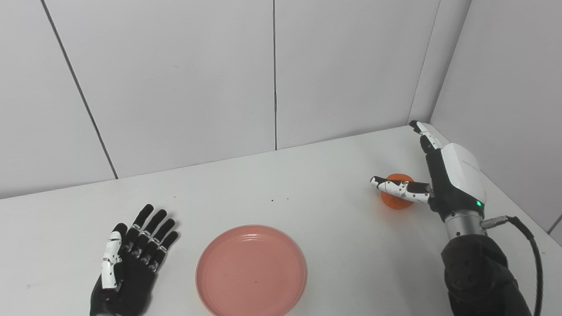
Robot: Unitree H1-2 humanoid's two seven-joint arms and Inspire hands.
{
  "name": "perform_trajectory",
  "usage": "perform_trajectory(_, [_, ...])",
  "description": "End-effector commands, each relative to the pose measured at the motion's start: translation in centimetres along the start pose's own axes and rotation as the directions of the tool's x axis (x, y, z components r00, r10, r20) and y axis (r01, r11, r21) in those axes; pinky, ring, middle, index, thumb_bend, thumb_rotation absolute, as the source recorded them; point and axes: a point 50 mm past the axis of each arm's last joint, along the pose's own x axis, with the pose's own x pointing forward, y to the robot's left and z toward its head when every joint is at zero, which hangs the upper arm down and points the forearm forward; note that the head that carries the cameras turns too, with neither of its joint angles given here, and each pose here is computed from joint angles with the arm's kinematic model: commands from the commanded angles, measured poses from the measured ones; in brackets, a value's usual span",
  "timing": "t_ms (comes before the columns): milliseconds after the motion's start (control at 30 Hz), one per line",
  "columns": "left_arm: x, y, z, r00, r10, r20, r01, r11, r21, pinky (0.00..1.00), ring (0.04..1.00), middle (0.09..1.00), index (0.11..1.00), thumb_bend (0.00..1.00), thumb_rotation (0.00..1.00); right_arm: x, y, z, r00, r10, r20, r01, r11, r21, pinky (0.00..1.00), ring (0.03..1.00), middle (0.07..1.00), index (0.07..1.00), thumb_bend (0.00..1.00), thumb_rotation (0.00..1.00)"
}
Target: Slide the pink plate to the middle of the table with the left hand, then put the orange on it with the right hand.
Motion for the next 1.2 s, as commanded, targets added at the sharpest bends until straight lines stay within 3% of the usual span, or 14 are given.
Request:
perform_trajectory(0, [-0.8,1.3,-1.3,0.993,0.075,-0.094,-0.077,0.997,-0.015,0.92,0.903,0.902,0.899,0.31,1.0,0.8,-0.9,0.5,0.998,-0.047,0.033,0.048,0.999,-0.013,0.76,0.859,0.9,0.905,1.0,0.44])
perform_trajectory(367, [-0.9,1.5,-1.0,0.993,0.066,-0.098,-0.068,0.998,-0.017,0.93,0.909,0.909,0.906,0.32,1.0,2.0,1.0,-0.9,1.0,0.0,-0.023,-0.001,0.999,-0.049,0.74,0.847,0.901,0.906,1.0,0.44])
perform_trajectory(733, [-1.2,1.4,-0.9,0.992,0.076,-0.104,-0.079,0.997,-0.025,0.92,0.903,0.904,0.899,0.32,1.0,3.4,2.1,-1.8,0.996,0.052,-0.077,-0.052,0.999,-0.008,0.75,0.865,0.914,0.92,1.0,0.41])
perform_trajectory(1167, [-1.4,1.5,-0.7,0.991,0.079,-0.112,-0.082,0.996,-0.02,0.92,0.906,0.909,0.908,0.32,1.0,5.4,1.6,-3.3,0.993,0.033,-0.109,-0.036,0.999,-0.018,0.75,0.859,0.904,0.914,1.0,0.41])
